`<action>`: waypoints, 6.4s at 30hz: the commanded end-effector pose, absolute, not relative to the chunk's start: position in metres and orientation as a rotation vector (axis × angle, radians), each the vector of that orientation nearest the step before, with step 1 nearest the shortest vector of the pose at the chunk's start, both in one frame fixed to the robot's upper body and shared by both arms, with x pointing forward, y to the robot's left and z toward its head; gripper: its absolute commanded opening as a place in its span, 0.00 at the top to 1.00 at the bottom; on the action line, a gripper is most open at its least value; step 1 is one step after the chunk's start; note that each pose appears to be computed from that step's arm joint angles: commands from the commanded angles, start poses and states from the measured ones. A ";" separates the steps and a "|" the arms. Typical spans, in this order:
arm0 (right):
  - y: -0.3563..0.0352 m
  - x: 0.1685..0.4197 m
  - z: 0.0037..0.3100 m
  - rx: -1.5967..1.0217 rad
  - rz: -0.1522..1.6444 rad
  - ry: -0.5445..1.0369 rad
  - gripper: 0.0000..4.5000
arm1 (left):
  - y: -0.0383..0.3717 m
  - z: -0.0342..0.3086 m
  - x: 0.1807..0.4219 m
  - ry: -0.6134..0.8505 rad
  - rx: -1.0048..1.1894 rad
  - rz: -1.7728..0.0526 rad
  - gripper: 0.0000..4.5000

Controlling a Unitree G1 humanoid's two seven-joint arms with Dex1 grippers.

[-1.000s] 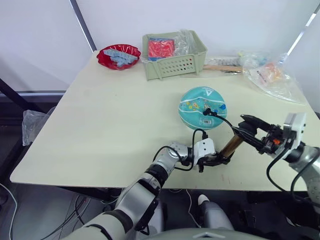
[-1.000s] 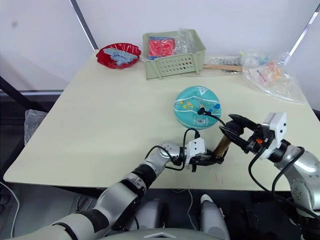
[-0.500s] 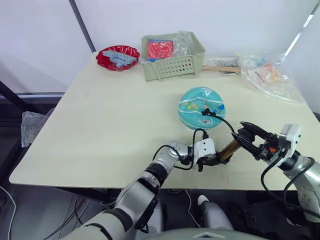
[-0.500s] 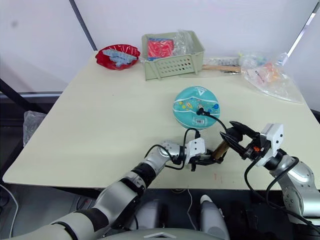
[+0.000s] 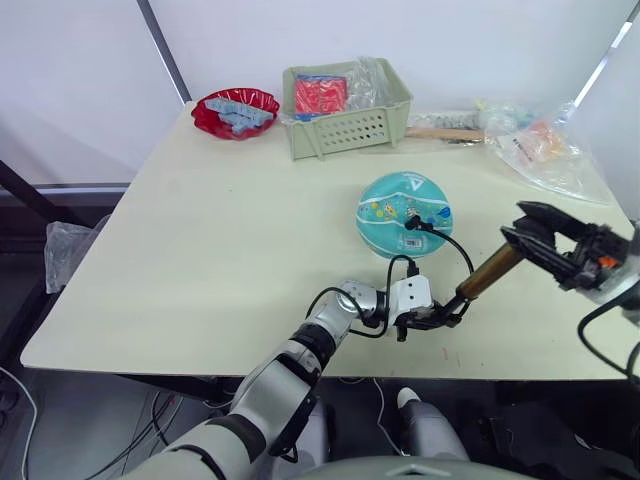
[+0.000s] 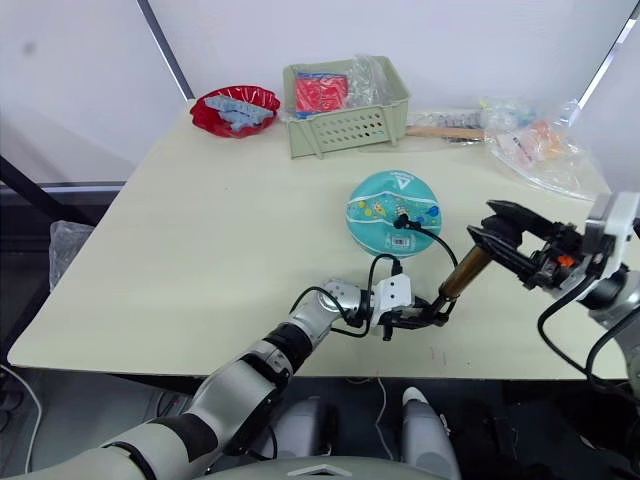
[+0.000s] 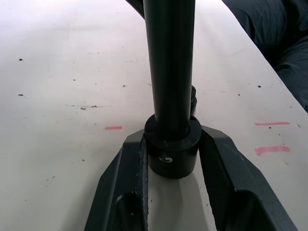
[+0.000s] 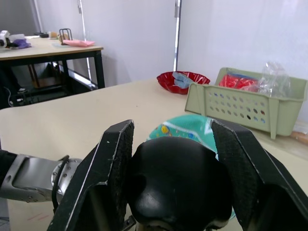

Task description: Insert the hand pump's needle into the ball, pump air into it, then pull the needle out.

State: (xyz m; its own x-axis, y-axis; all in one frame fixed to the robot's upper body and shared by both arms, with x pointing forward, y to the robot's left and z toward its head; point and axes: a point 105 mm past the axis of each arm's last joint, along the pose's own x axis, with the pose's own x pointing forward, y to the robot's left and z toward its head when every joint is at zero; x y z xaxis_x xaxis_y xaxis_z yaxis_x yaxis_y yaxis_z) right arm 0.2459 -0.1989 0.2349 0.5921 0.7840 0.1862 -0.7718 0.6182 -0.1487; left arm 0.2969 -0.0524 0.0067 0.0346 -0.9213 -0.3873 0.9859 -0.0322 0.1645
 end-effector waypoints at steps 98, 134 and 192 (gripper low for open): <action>-0.183 0.247 0.147 -0.046 0.982 0.055 0.54 | -0.014 -0.059 0.276 0.556 0.559 -1.542 0.77; -0.217 0.236 0.295 -0.167 0.926 -0.250 0.54 | -0.014 -0.058 0.277 0.566 0.533 -1.539 0.77; -0.218 0.245 0.263 -0.253 0.906 -0.209 0.54 | -0.015 -0.061 0.273 0.584 0.557 -1.563 0.77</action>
State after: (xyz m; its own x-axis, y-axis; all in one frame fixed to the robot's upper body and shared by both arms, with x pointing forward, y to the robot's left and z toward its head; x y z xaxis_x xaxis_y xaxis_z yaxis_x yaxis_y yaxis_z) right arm 0.2491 -0.2044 0.2155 0.5535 0.8323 -0.0302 -0.8228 0.5408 -0.1747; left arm 0.2912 -0.0630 0.0022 -0.0355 -0.8889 -0.4567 0.9882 -0.0993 0.1166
